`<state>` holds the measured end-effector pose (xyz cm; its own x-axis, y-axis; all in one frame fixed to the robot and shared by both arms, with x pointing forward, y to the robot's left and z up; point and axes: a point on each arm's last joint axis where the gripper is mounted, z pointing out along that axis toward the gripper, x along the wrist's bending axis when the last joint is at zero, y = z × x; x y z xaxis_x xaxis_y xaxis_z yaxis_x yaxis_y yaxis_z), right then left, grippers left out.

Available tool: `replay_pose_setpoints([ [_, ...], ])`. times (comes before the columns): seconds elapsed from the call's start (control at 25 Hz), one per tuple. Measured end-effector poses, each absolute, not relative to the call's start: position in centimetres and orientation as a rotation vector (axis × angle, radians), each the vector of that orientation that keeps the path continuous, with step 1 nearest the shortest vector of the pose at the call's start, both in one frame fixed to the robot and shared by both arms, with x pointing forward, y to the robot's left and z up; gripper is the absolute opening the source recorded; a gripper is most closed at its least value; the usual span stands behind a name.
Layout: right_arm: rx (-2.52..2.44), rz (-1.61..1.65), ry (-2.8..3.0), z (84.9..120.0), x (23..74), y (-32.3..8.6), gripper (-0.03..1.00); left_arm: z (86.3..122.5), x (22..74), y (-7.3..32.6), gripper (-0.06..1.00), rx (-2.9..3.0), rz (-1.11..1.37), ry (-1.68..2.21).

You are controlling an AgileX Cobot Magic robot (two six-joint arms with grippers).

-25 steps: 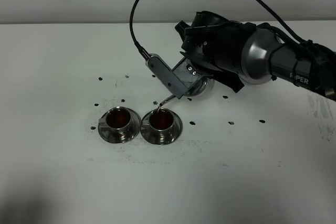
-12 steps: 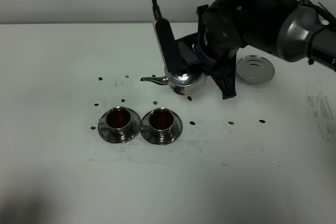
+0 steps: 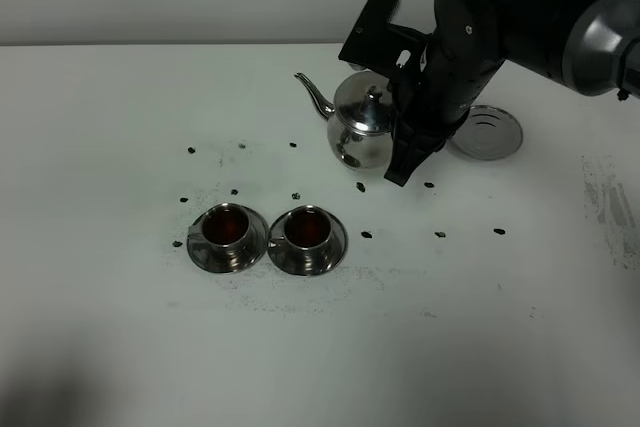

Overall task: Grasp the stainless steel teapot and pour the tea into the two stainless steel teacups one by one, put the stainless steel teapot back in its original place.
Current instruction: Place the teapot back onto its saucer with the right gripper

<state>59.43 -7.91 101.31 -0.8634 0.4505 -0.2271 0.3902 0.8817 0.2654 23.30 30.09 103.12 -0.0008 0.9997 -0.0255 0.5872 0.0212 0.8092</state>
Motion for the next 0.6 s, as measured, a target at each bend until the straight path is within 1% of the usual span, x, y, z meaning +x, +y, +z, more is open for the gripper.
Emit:
replay_pose_setpoints([
  [0.24, 0.846, 0.286, 2.771, 100.1, 59.4, -7.9, 0.17, 103.1, 23.3, 30.1, 0.65, 1.637, 0.820, 1.660],
  [0.6, 0.875, 0.269, 2.782, 97.5, 58.8, -8.0, 0.17, 103.1, 23.3, 30.1, 0.65, 1.637, 0.820, 1.660],
])
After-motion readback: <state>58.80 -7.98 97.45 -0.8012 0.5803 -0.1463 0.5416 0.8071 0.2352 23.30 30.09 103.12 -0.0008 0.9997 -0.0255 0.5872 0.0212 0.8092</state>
